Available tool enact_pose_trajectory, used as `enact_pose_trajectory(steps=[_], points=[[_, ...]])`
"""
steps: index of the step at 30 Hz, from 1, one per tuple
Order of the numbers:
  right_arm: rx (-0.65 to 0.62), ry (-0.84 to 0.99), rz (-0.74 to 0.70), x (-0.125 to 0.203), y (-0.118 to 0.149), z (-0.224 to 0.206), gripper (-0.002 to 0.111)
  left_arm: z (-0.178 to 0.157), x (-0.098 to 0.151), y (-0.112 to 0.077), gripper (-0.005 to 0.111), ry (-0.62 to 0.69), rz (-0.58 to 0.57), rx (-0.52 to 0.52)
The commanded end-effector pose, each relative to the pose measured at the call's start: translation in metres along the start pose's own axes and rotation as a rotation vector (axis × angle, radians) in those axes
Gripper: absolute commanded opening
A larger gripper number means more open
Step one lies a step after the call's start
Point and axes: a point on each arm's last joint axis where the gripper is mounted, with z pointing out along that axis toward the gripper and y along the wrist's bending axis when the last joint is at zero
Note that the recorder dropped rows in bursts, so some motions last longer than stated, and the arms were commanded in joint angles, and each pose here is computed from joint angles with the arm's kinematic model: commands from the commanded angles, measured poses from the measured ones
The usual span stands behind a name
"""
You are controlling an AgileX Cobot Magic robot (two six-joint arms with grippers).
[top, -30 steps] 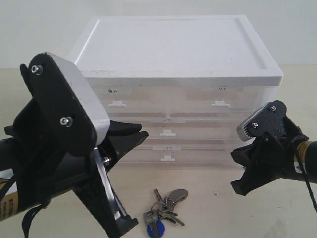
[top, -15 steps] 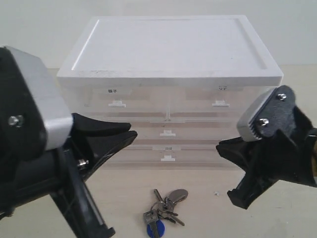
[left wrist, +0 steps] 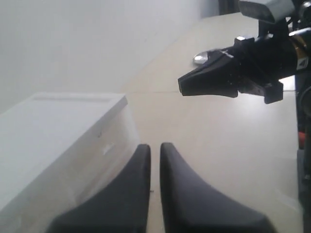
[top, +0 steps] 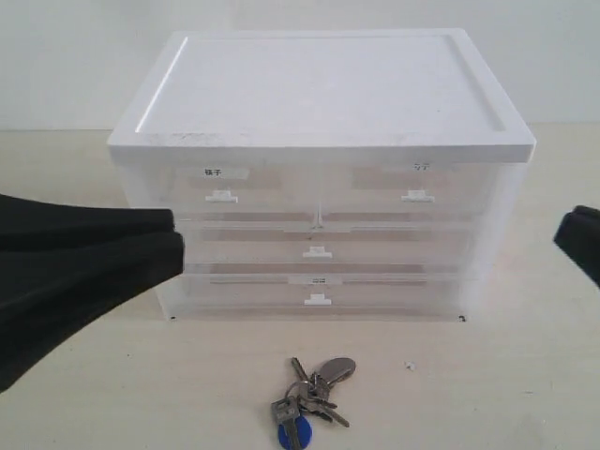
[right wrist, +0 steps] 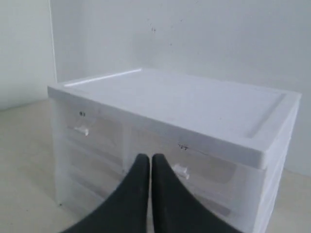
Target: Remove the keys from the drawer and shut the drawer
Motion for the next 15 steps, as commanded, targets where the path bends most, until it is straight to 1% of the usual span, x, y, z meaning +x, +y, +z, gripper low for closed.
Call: enact_pose_trajectory(steps=[1,4,8,10,15], points=[[0.089,-0.073,0.058,0.000,-0.004,-0.023,0.000,-0.017,-0.007,-0.005,0.004,-0.074,-0.014,0.080],[0.141,-0.108,0.104,-0.001,-0.007,-0.034,0.000,-0.026,-0.012,-0.009,0.004,-0.116,-0.013,0.137],[0.149,-0.176,0.125,-0.004,-0.006,-0.044,0.000,-0.037,-0.016,-0.014,0.004,-0.159,-0.009,0.200],[0.149,-0.177,0.126,-0.004,-0.006,-0.044,0.000,-0.041,-0.017,-0.016,0.004,-0.175,-0.006,0.226],[0.152,-0.176,0.126,-0.005,-0.006,-0.044,0.000,-0.046,-0.019,-0.018,0.004,-0.195,-0.003,0.257]])
